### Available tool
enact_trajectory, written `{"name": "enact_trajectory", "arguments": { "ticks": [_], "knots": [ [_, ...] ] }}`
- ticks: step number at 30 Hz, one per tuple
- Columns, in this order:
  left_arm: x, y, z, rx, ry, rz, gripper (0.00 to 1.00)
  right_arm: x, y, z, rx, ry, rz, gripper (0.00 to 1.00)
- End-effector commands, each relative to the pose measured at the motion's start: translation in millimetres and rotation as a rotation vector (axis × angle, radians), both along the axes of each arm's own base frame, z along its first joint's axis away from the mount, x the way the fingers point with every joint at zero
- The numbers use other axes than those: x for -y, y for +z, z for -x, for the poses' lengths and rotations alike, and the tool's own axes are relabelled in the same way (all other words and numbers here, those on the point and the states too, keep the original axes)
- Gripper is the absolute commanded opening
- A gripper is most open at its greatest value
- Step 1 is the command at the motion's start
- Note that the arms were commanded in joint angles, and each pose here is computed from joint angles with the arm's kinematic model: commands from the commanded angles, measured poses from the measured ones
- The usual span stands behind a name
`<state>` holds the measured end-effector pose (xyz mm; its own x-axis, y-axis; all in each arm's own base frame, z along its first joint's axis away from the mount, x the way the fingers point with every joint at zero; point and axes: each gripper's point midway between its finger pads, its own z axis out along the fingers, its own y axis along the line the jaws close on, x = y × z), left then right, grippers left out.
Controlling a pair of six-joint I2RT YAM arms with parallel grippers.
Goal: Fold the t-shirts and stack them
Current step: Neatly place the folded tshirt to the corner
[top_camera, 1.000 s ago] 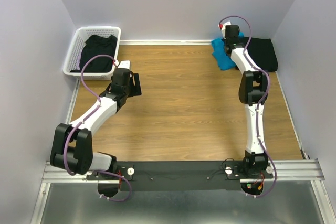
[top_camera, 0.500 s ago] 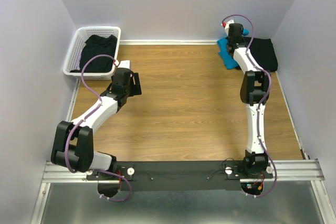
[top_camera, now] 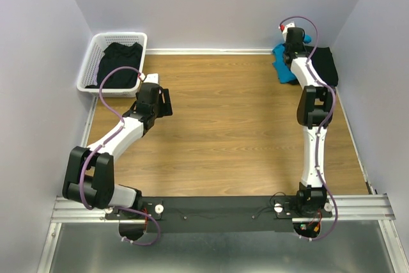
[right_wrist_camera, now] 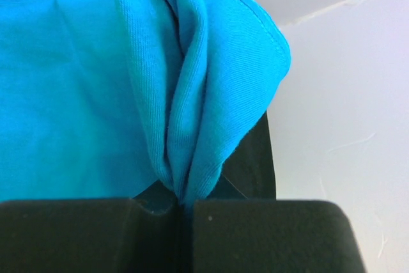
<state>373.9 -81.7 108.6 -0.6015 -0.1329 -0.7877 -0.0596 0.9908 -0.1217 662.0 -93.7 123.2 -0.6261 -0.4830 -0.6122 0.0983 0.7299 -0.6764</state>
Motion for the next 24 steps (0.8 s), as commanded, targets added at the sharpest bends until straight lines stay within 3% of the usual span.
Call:
{"name": "enact_trajectory", "arguments": {
  "ticks": [1, 14, 24],
  "knots": [
    [-4.8, -2.0, -3.6, 0.008, 0.025, -0.01, 0.79, 9.9, 46.8, -7.0, 0.125, -0.015, -0.006, 0.01],
    [-3.4, -8.8, -4.5, -0.01, 0.016, -0.014, 0.79, 64.5, -2.1, -2.3, 0.128, -0.147, -0.013, 0.01],
    [-2.9, -11.0, -4.2, -0.016, 0.014, -0.016, 0.79, 79.7, -50.3, 2.3, 0.078, -0.18, -0.032, 0.09]
  ]
}}
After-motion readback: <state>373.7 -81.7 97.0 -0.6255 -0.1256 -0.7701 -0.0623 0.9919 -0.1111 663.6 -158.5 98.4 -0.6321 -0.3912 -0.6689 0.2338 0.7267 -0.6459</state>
